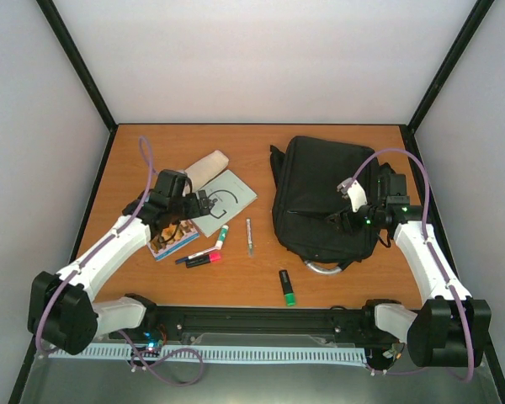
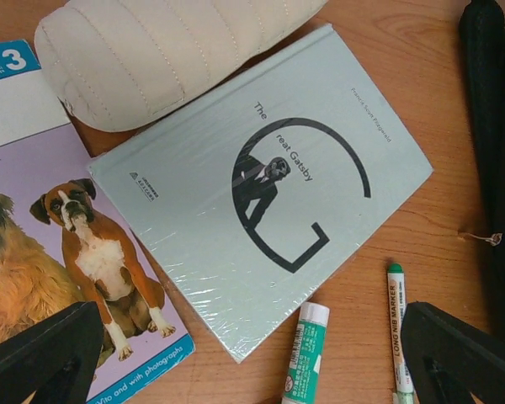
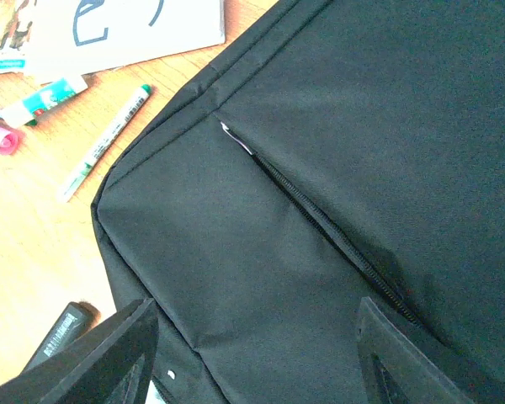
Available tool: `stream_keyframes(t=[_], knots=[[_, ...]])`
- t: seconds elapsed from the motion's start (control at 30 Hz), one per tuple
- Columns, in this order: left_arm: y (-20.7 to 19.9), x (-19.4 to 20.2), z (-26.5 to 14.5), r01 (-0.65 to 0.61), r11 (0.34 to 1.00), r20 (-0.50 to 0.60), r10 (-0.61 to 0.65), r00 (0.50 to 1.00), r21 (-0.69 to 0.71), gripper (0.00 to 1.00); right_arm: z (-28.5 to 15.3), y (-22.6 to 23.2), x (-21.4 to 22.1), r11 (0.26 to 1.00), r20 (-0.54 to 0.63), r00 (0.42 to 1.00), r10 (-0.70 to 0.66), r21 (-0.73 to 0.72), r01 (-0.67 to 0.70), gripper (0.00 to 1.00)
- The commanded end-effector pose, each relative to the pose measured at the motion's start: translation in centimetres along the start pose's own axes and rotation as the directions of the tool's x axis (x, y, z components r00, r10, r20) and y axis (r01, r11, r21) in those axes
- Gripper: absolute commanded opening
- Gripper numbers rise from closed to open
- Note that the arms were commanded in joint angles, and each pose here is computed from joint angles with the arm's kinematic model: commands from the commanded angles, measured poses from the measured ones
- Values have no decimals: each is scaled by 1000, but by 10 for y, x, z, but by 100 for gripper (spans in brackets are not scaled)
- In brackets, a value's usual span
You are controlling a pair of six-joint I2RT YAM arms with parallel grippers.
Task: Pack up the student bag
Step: Pick up the book from the center of the board.
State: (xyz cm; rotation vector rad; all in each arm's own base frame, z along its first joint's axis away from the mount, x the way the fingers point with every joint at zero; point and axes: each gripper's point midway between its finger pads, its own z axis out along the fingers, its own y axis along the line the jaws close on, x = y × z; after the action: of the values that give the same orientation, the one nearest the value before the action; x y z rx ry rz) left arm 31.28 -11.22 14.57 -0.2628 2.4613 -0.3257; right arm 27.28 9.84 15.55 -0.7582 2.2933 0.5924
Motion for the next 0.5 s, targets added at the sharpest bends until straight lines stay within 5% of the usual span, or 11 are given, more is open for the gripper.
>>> stream_keyframes(t=[0.0,0.47], knots=[[2,-7,-8,8,1000,12,-7,1000,-11,99,-3,4,-7,1000,36,999,-22,0,22,66],[-10,-66,13,-116,982,-50,110,993,-149,100,1,11,-10,999,36,998,-53,0,53,66]])
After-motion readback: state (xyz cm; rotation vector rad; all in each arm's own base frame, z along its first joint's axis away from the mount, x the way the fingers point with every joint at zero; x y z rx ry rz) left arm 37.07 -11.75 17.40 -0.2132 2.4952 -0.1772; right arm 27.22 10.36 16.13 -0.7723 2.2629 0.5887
